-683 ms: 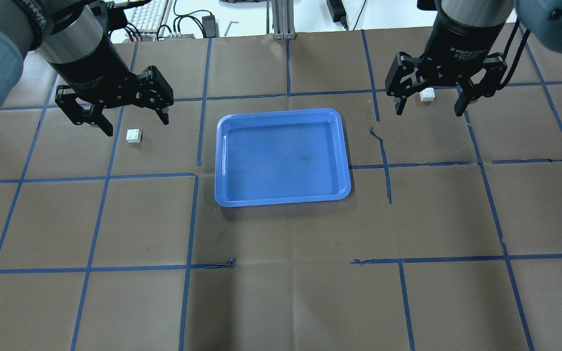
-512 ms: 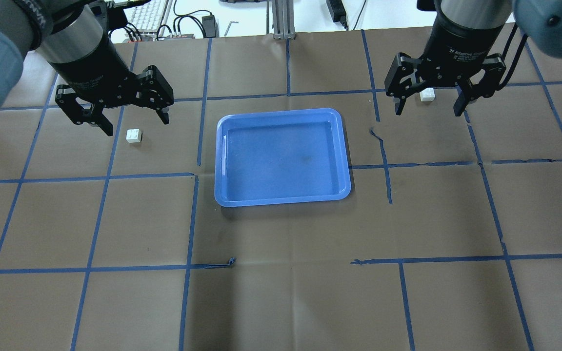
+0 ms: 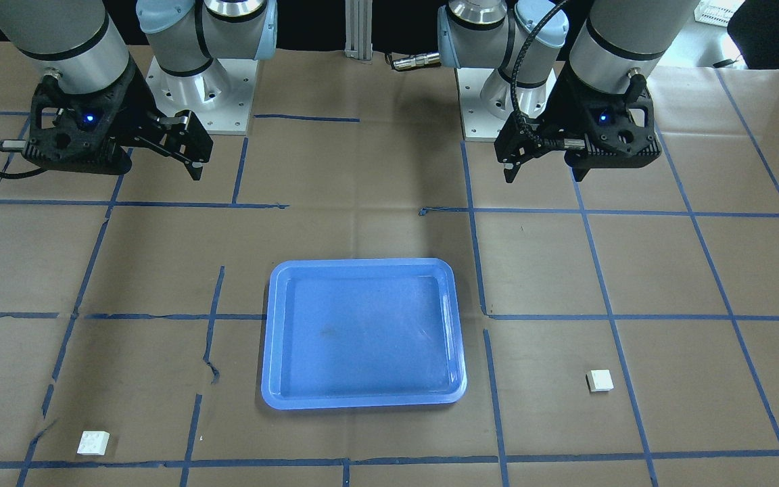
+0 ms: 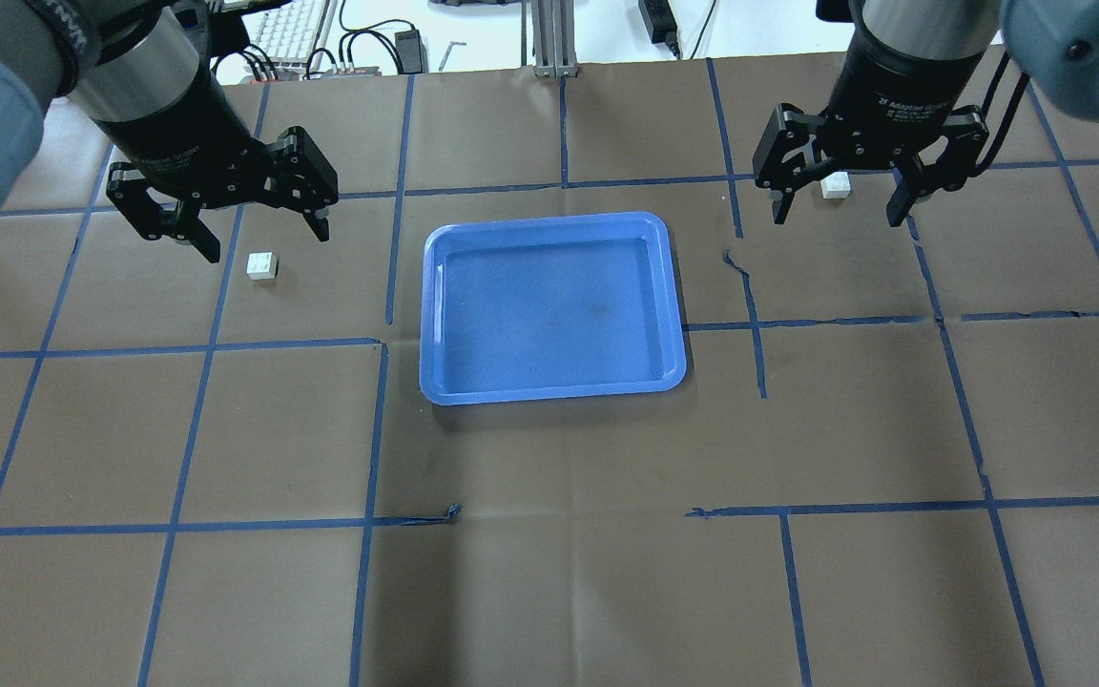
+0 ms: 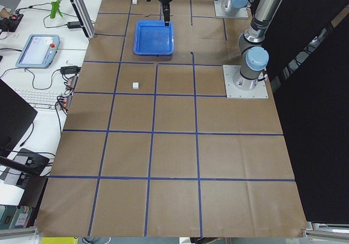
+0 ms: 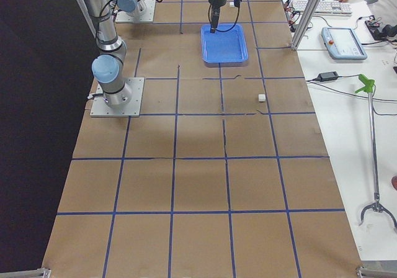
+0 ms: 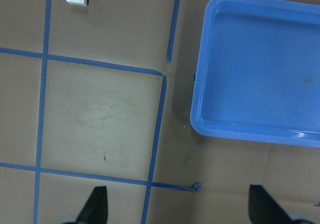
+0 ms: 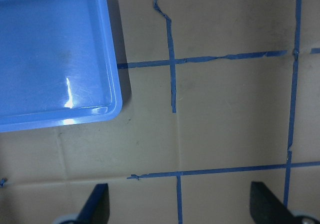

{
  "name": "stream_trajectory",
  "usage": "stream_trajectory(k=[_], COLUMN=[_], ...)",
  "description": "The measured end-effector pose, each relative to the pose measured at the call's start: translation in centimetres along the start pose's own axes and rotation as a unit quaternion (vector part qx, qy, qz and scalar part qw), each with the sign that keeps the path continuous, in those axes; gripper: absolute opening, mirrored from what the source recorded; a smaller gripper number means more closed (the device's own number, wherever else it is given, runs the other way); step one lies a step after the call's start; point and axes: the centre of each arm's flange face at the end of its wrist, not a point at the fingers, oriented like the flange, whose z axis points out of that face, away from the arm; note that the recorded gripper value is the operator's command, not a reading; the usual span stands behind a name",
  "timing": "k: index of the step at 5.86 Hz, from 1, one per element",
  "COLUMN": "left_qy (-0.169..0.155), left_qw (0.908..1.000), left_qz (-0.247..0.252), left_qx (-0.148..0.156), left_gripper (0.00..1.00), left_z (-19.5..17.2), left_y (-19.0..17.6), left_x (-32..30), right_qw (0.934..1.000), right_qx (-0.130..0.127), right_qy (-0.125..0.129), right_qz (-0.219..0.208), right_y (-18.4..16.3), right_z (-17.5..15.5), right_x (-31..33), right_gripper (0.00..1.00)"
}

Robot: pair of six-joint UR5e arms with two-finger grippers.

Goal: Assemble white blocks and place on blue tray

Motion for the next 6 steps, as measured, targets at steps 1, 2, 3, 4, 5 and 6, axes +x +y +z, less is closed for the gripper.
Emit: stream_trajectory(k=[1,2,3,4,5,6], left_qy=[-0.004,-0.009,-0.01,-0.015,-0.024,-0.035], left_qw=[0.9982,0.9936,0.986,0.971,0.9437,0.8939], left_qz=[0.059,0.113,0.166,0.238,0.329,0.446], left_qx=[-0.002,-0.004,-0.004,0.008,0.021,0.029], left_gripper=[0.98,0.98,0.98,0.98,0.98,0.98], left_z=[1.9,4.8,8.3,11.9,14.9,17.2], left_y=[-1.1,-2.7,-3.7,-4.7,-5.7,-6.8], left_x=[-0.9,-2.5,-3.9,-5.3,-7.6,-10.4], right_qw=[0.9984,0.9877,0.9639,0.925,0.8842,0.8301], right_qx=[0.007,0.013,0.018,0.028,0.032,0.036], right_qy=[-0.001,-0.001,0.0,0.003,0.005,0.011], right_qz=[-0.057,-0.156,-0.266,-0.379,-0.466,-0.556], right_y=[-1.0,-2.7,-4.9,-7.8,-11.0,-14.9], right_z=[0.1,0.8,1.8,2.7,3.6,4.2], right_x=[0.9,2.6,4.9,7.9,10.3,11.8], right_gripper=[1.0,1.0,1.0,1.0,1.0,0.99])
